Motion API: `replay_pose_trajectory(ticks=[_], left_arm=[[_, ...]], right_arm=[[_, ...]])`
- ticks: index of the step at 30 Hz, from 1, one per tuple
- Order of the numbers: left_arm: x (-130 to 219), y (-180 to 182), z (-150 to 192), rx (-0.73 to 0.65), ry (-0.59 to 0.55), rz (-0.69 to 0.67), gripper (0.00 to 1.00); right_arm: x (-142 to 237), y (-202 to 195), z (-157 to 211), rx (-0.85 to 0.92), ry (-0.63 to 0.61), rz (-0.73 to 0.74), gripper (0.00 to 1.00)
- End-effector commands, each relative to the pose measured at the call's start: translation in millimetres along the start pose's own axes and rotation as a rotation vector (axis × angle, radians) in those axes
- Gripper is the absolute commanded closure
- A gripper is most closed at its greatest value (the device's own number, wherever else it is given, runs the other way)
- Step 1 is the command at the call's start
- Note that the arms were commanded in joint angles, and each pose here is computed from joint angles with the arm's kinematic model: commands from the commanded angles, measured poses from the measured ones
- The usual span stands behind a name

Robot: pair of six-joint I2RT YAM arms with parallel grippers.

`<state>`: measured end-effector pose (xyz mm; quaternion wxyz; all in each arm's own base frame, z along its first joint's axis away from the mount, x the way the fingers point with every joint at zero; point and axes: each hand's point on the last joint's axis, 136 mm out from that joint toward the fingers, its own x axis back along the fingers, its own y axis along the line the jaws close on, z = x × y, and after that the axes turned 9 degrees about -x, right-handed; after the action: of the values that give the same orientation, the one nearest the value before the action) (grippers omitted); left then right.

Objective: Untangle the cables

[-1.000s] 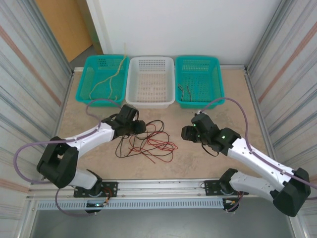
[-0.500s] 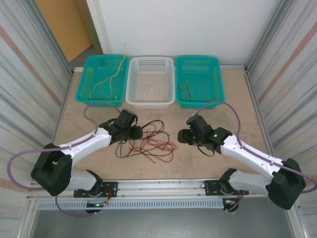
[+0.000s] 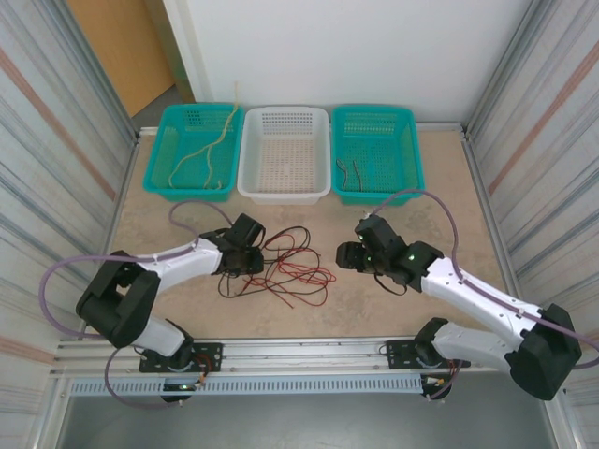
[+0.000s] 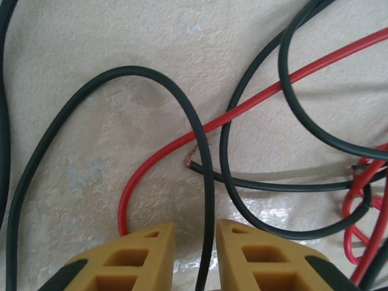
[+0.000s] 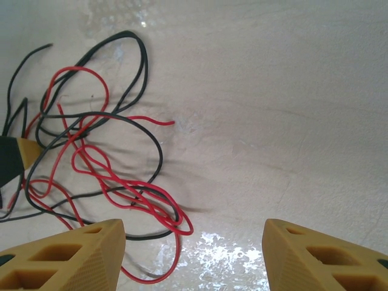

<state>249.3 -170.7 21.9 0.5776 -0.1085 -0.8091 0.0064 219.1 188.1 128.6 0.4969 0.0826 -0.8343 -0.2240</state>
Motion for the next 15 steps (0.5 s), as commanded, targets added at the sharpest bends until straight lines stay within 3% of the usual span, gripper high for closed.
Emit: replay_pose_trajectory(ticks=[1,3,8,15], left_arm=[[4.8,0.0,-6.2,-0.007,-0.024,-0.008,0.87],[17.6,0.4,-10.2,-0.005,-0.049,-0.014,1.0],[86.2,-6.2,-36.2,-0.03,-0.207,0.007,1.0],[212.0,-39.2,-77.0,-0.077,-0.514,0.25,1.0]], right_arm=[[16.7,11.7,-9.5,-0.018,-0.035,-0.037,0.4],[19.5,12.3,-11.5,-0.014,-0.044,-0.042,0.39],[25.4,26.3,-15.0,-0.001,-0.046,-0.099,0.39],[43.8,67.3,-27.3,0.033,-0.069,-0.25,0.39]])
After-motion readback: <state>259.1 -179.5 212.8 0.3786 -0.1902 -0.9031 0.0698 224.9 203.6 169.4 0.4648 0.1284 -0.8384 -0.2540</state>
